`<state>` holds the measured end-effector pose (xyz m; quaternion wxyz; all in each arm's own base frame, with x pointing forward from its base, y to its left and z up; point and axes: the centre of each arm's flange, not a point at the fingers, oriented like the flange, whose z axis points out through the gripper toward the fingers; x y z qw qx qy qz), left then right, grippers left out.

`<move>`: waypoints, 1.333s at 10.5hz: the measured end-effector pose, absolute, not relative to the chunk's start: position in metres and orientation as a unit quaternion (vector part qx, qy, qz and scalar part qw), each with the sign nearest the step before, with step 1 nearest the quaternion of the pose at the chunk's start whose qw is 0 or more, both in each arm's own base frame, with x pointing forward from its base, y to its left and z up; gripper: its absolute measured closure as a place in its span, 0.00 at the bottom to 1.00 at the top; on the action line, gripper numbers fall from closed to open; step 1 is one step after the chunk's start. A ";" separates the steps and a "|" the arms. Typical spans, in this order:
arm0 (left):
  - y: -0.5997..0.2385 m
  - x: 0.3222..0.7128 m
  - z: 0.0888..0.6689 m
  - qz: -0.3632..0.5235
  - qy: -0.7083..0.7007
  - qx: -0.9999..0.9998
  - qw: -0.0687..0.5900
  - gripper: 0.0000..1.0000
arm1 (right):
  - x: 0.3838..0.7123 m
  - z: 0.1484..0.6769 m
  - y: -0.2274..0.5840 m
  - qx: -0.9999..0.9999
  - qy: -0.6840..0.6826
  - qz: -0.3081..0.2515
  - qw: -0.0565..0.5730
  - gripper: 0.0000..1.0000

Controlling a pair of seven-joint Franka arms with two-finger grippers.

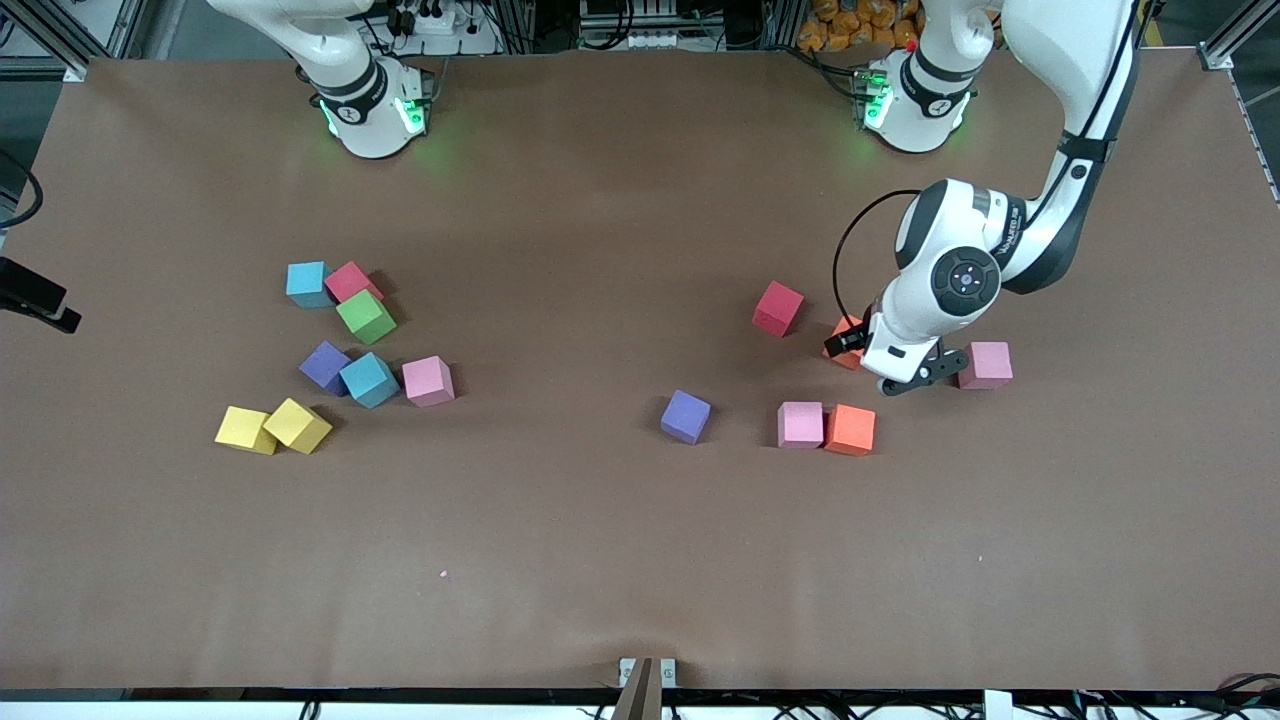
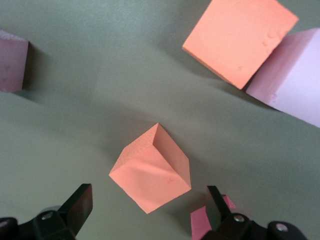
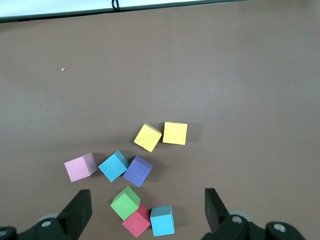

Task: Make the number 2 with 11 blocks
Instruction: 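Lower the left gripper, grasp the orange cube and lift it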

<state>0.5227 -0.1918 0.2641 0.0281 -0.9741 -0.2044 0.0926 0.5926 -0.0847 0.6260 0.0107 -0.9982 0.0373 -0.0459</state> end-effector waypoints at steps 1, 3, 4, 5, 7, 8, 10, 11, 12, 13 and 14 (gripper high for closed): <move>-0.191 0.521 0.261 0.089 -0.234 -0.968 0.029 0.00 | 0.593 0.626 -0.085 -0.998 0.037 -0.046 0.011 0.00; -0.189 0.516 0.252 0.075 -0.296 -0.952 0.027 0.00 | 0.593 0.627 -0.085 -0.998 0.037 -0.047 0.011 0.00; -0.188 0.513 0.247 0.070 -0.324 -0.943 0.026 0.00 | 0.593 0.628 -0.085 -0.998 0.037 -0.048 0.010 0.00; -0.188 0.509 0.242 0.070 -0.347 -0.935 0.028 0.00 | 0.593 0.628 -0.085 -0.998 0.037 -0.049 0.010 0.00; -0.184 0.499 0.231 0.078 -0.365 -0.927 0.037 0.00 | 0.593 0.629 -0.084 -0.998 0.037 -0.049 0.010 0.00; -0.183 0.494 0.226 0.080 -0.368 -0.925 0.040 0.00 | 0.593 0.629 -0.083 -0.998 0.036 -0.049 0.011 0.00; -0.183 0.489 0.219 0.070 -0.386 -0.919 0.033 0.00 | 0.593 0.629 -0.084 -0.998 0.036 -0.049 0.010 0.00; -0.185 0.486 0.214 0.066 -0.394 -0.916 0.031 0.00 | 0.592 0.629 -0.084 -0.998 0.037 -0.049 0.010 0.00; -0.188 0.484 0.208 0.063 -0.401 -0.913 0.029 0.00 | 0.593 0.629 -0.083 -0.998 0.036 -0.049 0.011 0.00; -0.190 0.483 0.202 0.060 -0.410 -0.910 0.026 0.00 | 0.593 0.629 -0.083 -0.998 0.035 -0.049 0.011 0.00; -0.191 0.484 0.197 0.056 -0.420 -0.905 0.025 0.00 | 0.593 0.629 -0.082 -0.998 0.035 -0.049 0.011 0.00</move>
